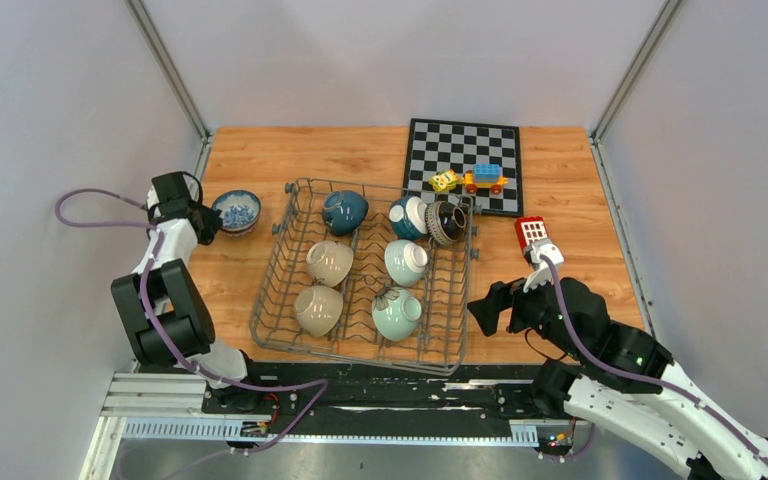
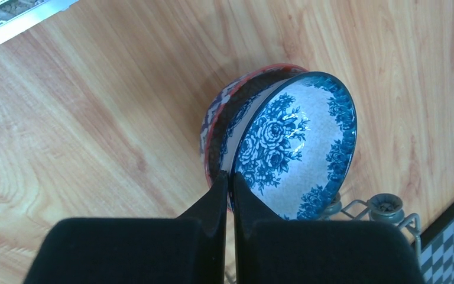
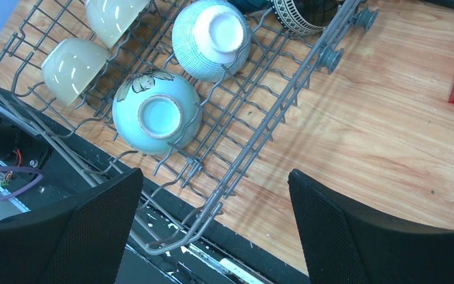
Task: Unload the bowls from the dish rack
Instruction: Place the bowl with the bowl, then pick up the bowl from the dish rack.
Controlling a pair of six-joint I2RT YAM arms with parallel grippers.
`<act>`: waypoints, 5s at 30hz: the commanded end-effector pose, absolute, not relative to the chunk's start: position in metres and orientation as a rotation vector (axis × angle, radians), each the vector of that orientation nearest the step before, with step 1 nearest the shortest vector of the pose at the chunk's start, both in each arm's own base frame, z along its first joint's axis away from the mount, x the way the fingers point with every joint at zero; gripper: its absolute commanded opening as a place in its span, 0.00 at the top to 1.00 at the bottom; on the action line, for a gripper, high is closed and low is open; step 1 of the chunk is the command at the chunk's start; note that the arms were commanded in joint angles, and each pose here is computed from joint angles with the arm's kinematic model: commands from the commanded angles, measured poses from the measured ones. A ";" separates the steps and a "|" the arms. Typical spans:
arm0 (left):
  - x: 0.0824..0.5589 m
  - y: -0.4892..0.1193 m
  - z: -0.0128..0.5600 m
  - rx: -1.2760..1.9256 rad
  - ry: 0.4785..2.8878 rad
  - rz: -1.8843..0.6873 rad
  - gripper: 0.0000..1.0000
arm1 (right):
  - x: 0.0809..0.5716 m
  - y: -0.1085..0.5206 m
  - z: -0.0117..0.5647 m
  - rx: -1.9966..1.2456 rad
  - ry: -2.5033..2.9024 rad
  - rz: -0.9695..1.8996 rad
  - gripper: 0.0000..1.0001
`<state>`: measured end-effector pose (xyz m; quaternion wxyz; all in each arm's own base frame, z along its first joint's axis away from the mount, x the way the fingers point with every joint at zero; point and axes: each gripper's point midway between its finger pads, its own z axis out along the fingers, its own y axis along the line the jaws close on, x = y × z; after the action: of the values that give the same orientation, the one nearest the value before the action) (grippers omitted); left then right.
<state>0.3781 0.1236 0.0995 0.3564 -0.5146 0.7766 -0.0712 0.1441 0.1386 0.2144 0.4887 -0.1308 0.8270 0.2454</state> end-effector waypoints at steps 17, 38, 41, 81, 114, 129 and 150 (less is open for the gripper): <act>0.392 0.139 0.121 -1.289 1.825 -0.254 1.00 | 0.145 0.133 0.214 -0.310 2.004 0.577 0.04; 0.392 0.144 0.112 -1.280 1.771 -0.291 1.00 | 0.145 0.134 0.213 -0.312 2.010 0.576 0.04; 0.391 0.145 0.109 -1.284 1.772 -0.287 1.00 | 0.145 0.134 0.213 -0.311 2.010 0.576 0.03; 0.364 0.129 0.156 -1.204 1.844 -0.150 0.20 | 0.147 0.134 0.216 -0.342 1.999 0.555 0.03; 0.236 -0.218 0.248 0.246 1.997 -0.572 0.02 | 0.238 0.178 0.229 -0.293 2.045 0.278 0.02; 0.159 -0.248 0.176 0.323 2.229 -0.998 0.06 | 0.173 0.249 0.162 -0.375 2.205 0.899 0.15; 0.157 -0.275 0.121 0.082 2.346 -1.168 0.26 | 0.164 0.272 0.149 -0.208 2.312 0.960 0.42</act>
<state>0.1548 -0.2635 0.1147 0.2523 0.0306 0.8797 -0.4019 0.1646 0.2646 0.1490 0.3164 -0.0945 0.8758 0.3520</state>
